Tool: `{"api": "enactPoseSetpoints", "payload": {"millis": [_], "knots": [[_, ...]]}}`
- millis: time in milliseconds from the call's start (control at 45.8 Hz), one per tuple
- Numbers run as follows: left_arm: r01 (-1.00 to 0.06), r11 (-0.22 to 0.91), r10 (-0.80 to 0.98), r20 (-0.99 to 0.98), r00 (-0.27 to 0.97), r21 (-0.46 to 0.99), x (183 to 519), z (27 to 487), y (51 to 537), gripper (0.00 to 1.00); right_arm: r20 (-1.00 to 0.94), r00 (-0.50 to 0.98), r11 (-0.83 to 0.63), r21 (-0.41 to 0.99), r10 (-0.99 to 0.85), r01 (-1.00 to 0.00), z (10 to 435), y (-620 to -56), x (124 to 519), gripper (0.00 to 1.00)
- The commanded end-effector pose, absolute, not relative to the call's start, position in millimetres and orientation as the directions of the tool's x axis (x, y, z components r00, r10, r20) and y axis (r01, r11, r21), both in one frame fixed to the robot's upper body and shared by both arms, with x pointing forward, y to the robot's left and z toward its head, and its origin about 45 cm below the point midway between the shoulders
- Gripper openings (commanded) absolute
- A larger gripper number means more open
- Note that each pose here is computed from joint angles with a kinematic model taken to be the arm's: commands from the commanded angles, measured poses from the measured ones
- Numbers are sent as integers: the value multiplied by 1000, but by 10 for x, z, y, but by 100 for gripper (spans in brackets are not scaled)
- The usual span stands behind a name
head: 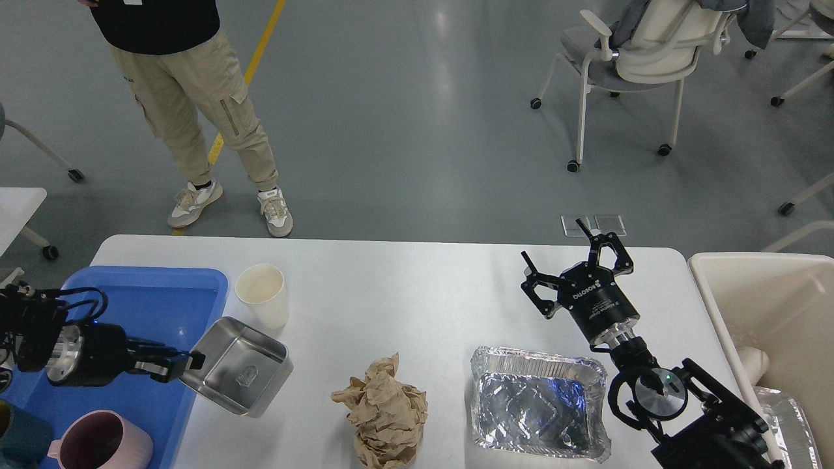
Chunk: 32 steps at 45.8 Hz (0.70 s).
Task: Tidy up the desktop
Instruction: 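Lift the steel tray and swing it over the blue bin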
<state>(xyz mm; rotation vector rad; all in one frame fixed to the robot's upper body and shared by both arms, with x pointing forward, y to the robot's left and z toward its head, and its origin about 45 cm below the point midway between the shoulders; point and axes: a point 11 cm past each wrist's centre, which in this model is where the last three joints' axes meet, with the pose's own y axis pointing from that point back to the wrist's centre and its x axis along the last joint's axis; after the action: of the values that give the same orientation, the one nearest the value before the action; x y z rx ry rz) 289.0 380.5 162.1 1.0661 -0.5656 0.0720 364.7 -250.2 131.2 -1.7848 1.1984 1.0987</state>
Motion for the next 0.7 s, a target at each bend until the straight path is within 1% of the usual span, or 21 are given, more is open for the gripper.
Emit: {"api": "enactPoseSetpoints", "payload": {"millis": [0, 109, 175, 197, 262, 459, 546, 677], "knots": [[-379, 507, -175, 523, 834, 774, 2884, 2005, 3909, 2, -917, 207, -316, -96, -340, -944, 1312, -2509, 3648, 100], [-422, 511, -130, 552, 823, 749, 2863, 2264, 4010, 2, -917, 207, -315, -97, -340, -944, 1314, -2512, 3650, 100], [-464, 513, -88, 582, 809, 723, 2901, 2447, 4074, 3, -917, 206, -313, -96, -341, -945, 1311, -2519, 3651, 100], [-497, 512, -54, 604, 795, 701, 2934, 2576, 4128, 3, -917, 206, -313, -96, -341, -945, 1311, -2519, 3651, 100], [-528, 519, -17, 626, 780, 672, 2970, 2698, 4162, 3, -917, 207, -313, -97, -340, -945, 1313, -2518, 3650, 100], [-581, 506, 45, 654, 755, 637, 2988, 2806, 4261, 3, -917, 209, -314, -99, -340, -944, 1319, -2517, 3655, 100], [-602, 463, 49, 660, 750, 650, 2972, 2782, 4379, 3, -917, 212, -315, -101, -339, -944, 1329, -2512, 3661, 100], [-637, 370, 55, 668, 742, 677, 2978, 2796, 4649, 3, -916, 216, -316, -106, -339, -943, 1345, -2507, 3671, 100]]}}
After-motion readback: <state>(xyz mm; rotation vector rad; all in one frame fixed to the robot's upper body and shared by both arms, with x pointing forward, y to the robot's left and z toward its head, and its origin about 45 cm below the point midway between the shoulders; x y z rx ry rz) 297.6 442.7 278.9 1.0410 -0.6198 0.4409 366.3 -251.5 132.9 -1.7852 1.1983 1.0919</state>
